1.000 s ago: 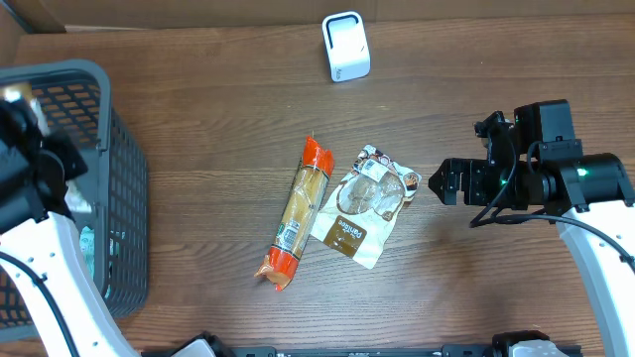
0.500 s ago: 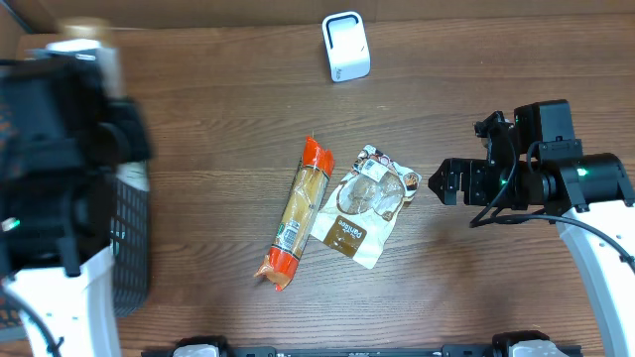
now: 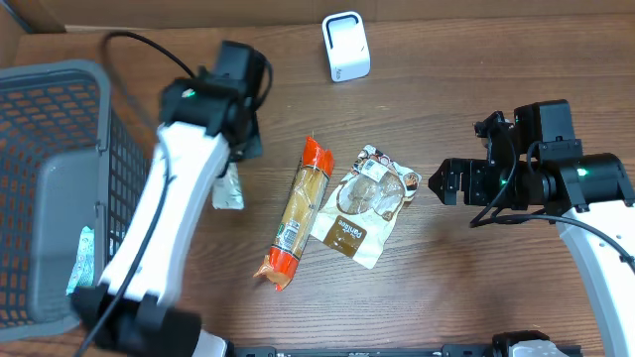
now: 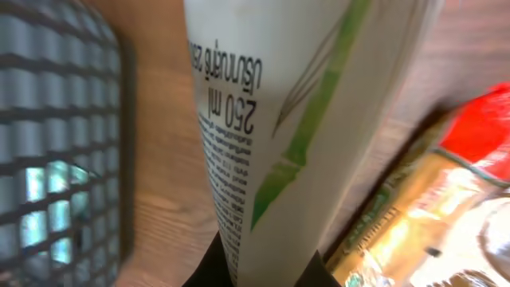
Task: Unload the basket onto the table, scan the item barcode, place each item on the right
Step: 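Carry the white tube to the table and lay it beside the pasta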
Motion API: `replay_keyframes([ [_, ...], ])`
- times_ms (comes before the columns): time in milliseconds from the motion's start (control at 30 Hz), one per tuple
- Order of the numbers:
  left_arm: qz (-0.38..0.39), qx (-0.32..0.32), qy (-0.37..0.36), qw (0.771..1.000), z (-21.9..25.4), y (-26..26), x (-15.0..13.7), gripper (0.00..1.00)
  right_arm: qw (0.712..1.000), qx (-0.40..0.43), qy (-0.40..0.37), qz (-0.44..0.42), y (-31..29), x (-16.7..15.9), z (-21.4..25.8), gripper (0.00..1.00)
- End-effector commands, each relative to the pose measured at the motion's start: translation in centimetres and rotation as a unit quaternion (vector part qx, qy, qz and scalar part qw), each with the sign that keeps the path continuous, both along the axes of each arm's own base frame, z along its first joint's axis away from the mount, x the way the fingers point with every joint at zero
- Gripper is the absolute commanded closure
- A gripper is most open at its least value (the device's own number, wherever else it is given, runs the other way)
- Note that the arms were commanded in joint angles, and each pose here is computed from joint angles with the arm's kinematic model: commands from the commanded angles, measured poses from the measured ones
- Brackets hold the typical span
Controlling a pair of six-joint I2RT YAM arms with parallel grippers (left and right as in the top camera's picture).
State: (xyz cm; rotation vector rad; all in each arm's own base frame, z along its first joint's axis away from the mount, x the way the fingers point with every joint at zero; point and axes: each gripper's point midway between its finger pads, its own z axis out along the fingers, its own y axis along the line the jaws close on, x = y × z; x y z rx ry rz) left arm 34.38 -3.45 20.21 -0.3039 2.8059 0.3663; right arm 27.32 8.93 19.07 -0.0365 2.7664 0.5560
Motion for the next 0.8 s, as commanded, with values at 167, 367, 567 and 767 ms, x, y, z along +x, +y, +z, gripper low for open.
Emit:
replay_keyframes([
  [167, 0.008, -0.001, 0.103, 0.995, -10.5, -3.0, 0.1, 0.96, 1.0, 0.002, -0.012, 0.002, 0.2, 0.4, 0.8, 0.0],
  [367, 0.007, -0.008, 0.142, 0.99, -14.1, -3.7, -0.2, 0.96, 1.0, 0.002, -0.012, 0.002, 0.2, 0.4, 0.8, 0.0],
  [567, -0.023, -0.047, 0.163, 0.985, -15.4, -6.0, -0.5, 0.95, 1.0, 0.002, -0.012, 0.002, 0.2, 0.4, 0.8, 0.0],
  [767, -0.027, -0.056, 0.17, 0.984, -15.4, -6.5, -0.9, 0.68, 1.0, 0.002, -0.012, 0.002, 0.2, 0.4, 0.8, 0.0],
])
